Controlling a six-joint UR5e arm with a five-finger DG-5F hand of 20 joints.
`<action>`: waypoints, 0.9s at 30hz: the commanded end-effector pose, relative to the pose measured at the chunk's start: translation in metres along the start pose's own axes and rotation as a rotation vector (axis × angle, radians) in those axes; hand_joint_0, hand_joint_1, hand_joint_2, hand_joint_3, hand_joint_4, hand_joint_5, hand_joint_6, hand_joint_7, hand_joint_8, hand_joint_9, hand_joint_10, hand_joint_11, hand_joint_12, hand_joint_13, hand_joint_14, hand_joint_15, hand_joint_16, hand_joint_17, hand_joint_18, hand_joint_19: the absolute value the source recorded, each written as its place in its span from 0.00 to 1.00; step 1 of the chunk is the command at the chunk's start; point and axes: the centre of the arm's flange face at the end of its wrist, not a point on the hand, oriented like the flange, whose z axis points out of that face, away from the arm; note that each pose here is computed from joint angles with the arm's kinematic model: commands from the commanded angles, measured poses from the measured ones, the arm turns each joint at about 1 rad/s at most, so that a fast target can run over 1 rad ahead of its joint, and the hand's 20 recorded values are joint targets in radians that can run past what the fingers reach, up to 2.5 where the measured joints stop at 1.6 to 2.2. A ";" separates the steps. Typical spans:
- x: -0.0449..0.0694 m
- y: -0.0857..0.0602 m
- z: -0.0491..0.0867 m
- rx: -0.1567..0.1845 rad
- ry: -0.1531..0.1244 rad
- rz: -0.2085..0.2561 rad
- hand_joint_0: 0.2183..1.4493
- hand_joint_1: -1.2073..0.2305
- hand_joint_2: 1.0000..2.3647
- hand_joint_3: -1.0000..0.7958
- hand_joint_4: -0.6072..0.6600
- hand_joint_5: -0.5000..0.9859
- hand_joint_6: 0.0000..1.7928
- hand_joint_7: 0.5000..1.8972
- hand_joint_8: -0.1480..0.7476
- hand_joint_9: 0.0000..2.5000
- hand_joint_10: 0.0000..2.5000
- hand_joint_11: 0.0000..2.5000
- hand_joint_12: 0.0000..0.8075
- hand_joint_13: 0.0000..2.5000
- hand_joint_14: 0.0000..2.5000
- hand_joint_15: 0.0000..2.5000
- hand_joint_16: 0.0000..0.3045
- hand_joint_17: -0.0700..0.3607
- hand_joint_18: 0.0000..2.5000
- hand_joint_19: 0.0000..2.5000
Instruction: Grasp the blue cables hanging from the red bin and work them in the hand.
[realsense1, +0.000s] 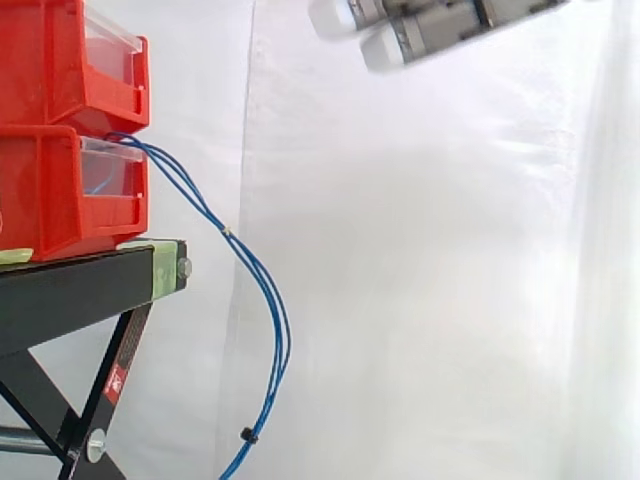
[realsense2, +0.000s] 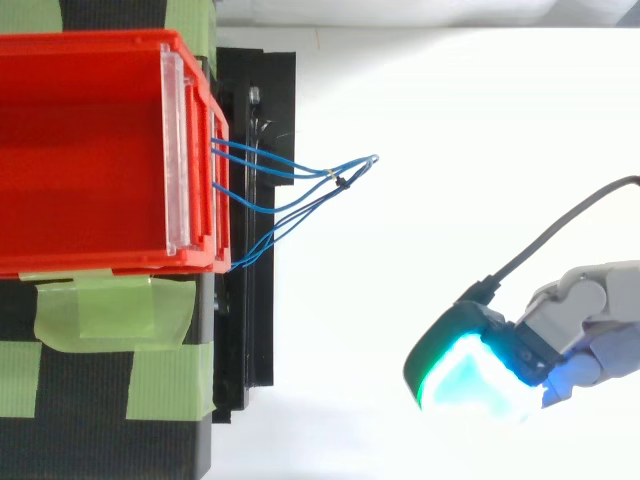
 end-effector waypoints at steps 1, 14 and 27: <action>0.004 -0.035 -0.010 0.077 0.009 0.006 0.44 0.44 0.00 0.08 0.65 0.22 0.00 0.13 0.52 0.15 0.00 0.00 0.31 0.10 0.00 0.00 0.10 0.31 0.05 0.00; 0.010 -0.100 -0.021 0.045 -0.008 0.001 0.44 0.44 0.00 0.08 0.66 0.23 0.00 0.14 0.52 0.16 0.00 0.00 0.32 0.11 0.00 0.00 0.10 0.31 0.06 0.00; 0.003 -0.147 -0.033 -0.076 -0.171 0.008 0.45 0.44 0.00 0.08 0.66 0.23 0.00 0.15 0.53 0.17 0.00 0.01 0.32 0.12 0.00 0.01 0.10 0.32 0.06 0.00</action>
